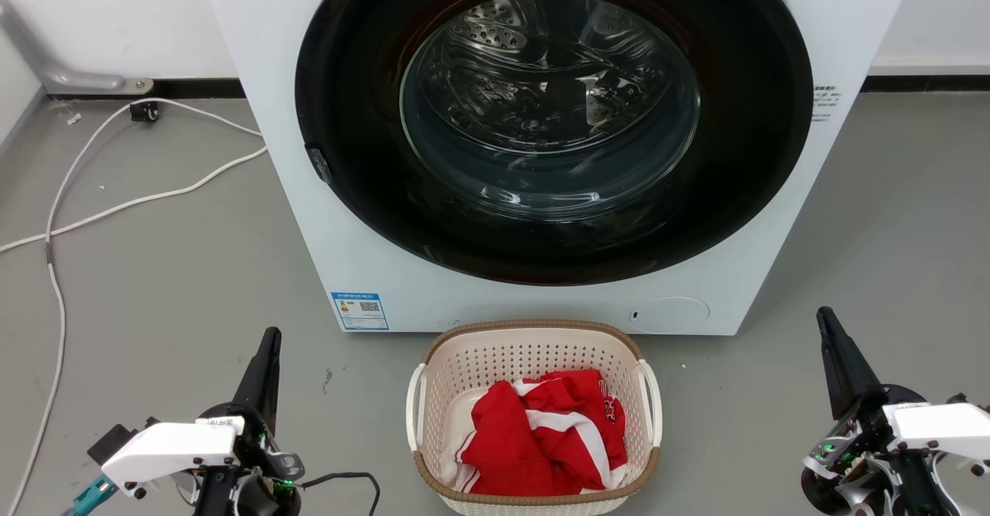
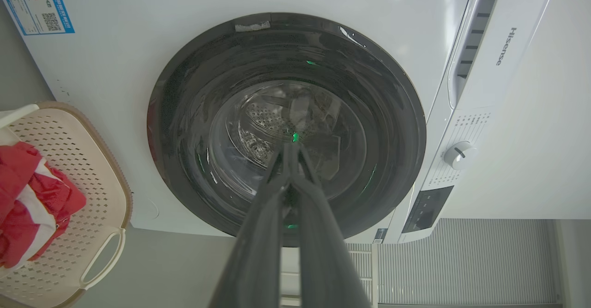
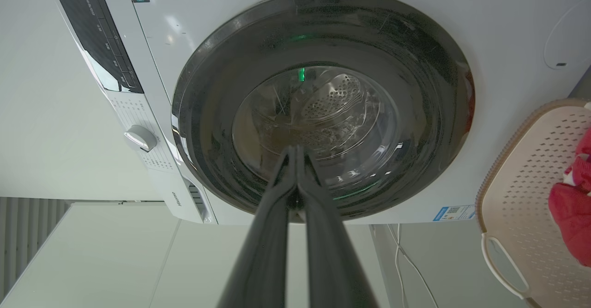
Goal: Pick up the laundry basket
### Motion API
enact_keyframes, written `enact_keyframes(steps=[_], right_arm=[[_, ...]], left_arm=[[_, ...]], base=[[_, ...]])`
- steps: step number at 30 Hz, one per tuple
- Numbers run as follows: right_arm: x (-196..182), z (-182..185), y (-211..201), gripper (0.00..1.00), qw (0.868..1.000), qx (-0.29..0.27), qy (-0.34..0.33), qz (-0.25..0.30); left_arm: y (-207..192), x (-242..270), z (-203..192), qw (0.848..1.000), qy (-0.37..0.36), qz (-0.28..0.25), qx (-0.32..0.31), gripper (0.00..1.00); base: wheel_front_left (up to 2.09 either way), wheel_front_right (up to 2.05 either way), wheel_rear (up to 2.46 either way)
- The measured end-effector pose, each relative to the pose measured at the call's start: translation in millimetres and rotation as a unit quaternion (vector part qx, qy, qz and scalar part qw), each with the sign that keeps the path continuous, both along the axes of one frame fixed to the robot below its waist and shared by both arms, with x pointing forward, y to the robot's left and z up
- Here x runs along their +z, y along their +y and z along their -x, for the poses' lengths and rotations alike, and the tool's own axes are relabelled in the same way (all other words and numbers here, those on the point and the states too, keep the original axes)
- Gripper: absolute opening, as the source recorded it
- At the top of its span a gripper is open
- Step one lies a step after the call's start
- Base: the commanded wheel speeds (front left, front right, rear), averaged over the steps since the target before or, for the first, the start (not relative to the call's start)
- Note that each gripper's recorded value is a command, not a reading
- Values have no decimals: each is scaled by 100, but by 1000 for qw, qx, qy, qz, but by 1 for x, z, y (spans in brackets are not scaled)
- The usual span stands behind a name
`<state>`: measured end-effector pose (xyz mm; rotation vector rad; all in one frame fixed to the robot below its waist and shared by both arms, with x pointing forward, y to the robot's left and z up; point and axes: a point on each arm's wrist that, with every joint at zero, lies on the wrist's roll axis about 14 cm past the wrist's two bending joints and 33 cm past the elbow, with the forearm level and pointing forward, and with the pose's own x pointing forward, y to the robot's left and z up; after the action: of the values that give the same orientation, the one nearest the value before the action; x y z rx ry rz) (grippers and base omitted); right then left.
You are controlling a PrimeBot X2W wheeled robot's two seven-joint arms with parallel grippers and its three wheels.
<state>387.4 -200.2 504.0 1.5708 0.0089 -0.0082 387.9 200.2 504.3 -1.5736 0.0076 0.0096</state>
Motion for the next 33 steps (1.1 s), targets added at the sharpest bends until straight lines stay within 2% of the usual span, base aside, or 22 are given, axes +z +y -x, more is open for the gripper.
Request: enact_keyframes(steps=[12, 13, 18, 25, 33], right_arm=[[0, 0, 0, 0, 1000, -1, 0, -1], [0, 0, 0, 100, 1000, -1, 0, -1], [-17, 8, 1, 100, 1000, -3, 25, -4], [-13, 7, 4, 100, 1000, -7, 20, 17], [-4, 5, 4, 100, 994, -9, 7, 105]], left_arm=[[0, 0, 0, 1000, 0, 1, 1, 0], [0, 0, 0, 1000, 0, 1, 1, 100], [-2, -17, 8, 1000, 25, 7, 2, 100], [-7, -11, 6, 1000, 16, -11, 3, 100], [-7, 2, 3, 997, -2, -73, 9, 100]], base=[[0, 0, 0], [0, 0, 0], [0, 0, 0], [0, 0, 0], [0, 0, 0]])
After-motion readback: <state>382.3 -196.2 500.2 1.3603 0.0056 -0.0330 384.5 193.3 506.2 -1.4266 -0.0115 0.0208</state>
